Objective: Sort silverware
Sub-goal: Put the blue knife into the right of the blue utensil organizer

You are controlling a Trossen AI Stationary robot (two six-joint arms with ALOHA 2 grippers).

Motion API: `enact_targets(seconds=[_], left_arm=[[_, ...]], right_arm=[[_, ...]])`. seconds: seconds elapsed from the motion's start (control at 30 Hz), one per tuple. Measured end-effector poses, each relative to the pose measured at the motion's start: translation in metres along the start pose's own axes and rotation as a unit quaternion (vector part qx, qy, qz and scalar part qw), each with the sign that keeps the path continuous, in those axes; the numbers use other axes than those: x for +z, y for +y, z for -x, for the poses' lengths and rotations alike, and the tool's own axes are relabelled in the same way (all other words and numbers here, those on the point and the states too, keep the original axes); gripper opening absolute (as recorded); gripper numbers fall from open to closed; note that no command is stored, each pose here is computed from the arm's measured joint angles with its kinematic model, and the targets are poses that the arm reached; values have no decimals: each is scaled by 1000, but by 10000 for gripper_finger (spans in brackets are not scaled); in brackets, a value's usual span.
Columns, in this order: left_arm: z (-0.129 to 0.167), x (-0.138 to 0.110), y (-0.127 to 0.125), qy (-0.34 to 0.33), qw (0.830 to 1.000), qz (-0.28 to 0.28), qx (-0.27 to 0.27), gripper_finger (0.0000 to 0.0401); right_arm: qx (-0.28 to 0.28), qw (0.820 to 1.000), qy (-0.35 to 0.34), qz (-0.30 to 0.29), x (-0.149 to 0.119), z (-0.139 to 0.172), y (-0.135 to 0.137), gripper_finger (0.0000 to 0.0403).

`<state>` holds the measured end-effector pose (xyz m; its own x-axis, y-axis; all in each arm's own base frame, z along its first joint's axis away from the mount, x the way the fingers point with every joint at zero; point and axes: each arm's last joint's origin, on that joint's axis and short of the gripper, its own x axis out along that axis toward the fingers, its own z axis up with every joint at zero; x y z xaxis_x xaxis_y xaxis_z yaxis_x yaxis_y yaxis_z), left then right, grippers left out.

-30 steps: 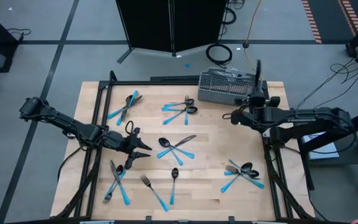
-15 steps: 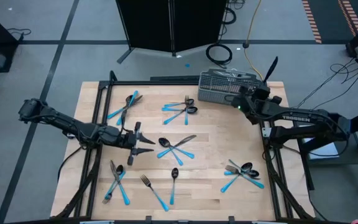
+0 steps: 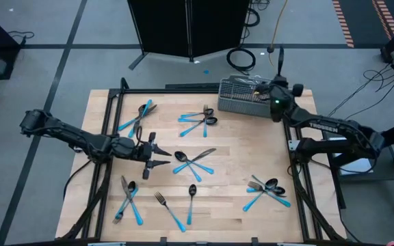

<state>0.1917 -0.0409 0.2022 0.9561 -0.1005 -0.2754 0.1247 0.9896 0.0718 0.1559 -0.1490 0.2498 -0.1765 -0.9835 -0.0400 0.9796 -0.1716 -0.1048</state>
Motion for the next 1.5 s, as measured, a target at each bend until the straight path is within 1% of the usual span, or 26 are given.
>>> enact_targets(seconds=[0.07, 0.13, 0.2, 0.27, 0.4, 0.47, 0.53, 0.6, 0.73, 0.8, 0.9, 1.0, 1.07, 1.27, 1.37, 1.5], left_arm=[[-2, -2, 1, 7, 1000, 1, 4, 128], [-5, -4, 3, 15, 1000, 4, 8, 128], [-8, -8, 3, 26, 1000, 4, 10, 128], [-11, -12, 4, 39, 999, 4, 11, 128], [-17, -18, 3, 60, 998, 2, 11, 128], [-19, -20, 3, 65, 998, 2, 10, 128], [-20, -21, 2, 67, 998, 6, 11, 128], [-20, -20, 3, 62, 998, 14, 11, 128], [-21, -14, 4, 29, 999, 19, 15, 128], [-21, -11, 4, 14, 1000, 20, 15, 128], [-21, -7, 4, -7, 1000, 18, 16, 128], [-21, -4, 4, -22, 1000, 11, 16, 128], [-21, -4, 4, -25, 1000, 9, 16, 128], [-21, 1, 5, -48, 999, 1, 18, 128], [-21, 1, 5, -49, 999, 1, 18, 128], [-20, 5, 5, -70, 997, -1, 21, 128]], right_arm=[[-4, 1000, -25, -11, 5, -1, -2, 12], [5, 999, -33, 3, 3, -2, -4, 10], [27, 999, -31, 19, -6, -1, -4, 10], [34, 999, -26, 32, -21, 0, -6, 10], [41, 998, -51, 5, -46, 8, -17, 9], [33, 997, -63, 5, -57, 14, -25, 9], [17, 997, -72, -6, -64, 18, -33, 9], [14, 997, -79, -21, -67, 20, -38, 9], [23, 998, -62, -20, -75, 20, -37, 9], [41, 998, -50, -22, -79, 20, -35, 14], [79, 996, -26, -16, -88, 21, -31, 33], [97, 995, -2, -10, -95, 23, -28, 58], [99, 995, 12, -8, -99, 24, -28, 73], [97, 995, 18, -11, -100, 24, -28, 112], [98, 995, 8, 17, -96, 24, -27, 125], [100, 994, -30, 41, -66, 22, -19, 131]])
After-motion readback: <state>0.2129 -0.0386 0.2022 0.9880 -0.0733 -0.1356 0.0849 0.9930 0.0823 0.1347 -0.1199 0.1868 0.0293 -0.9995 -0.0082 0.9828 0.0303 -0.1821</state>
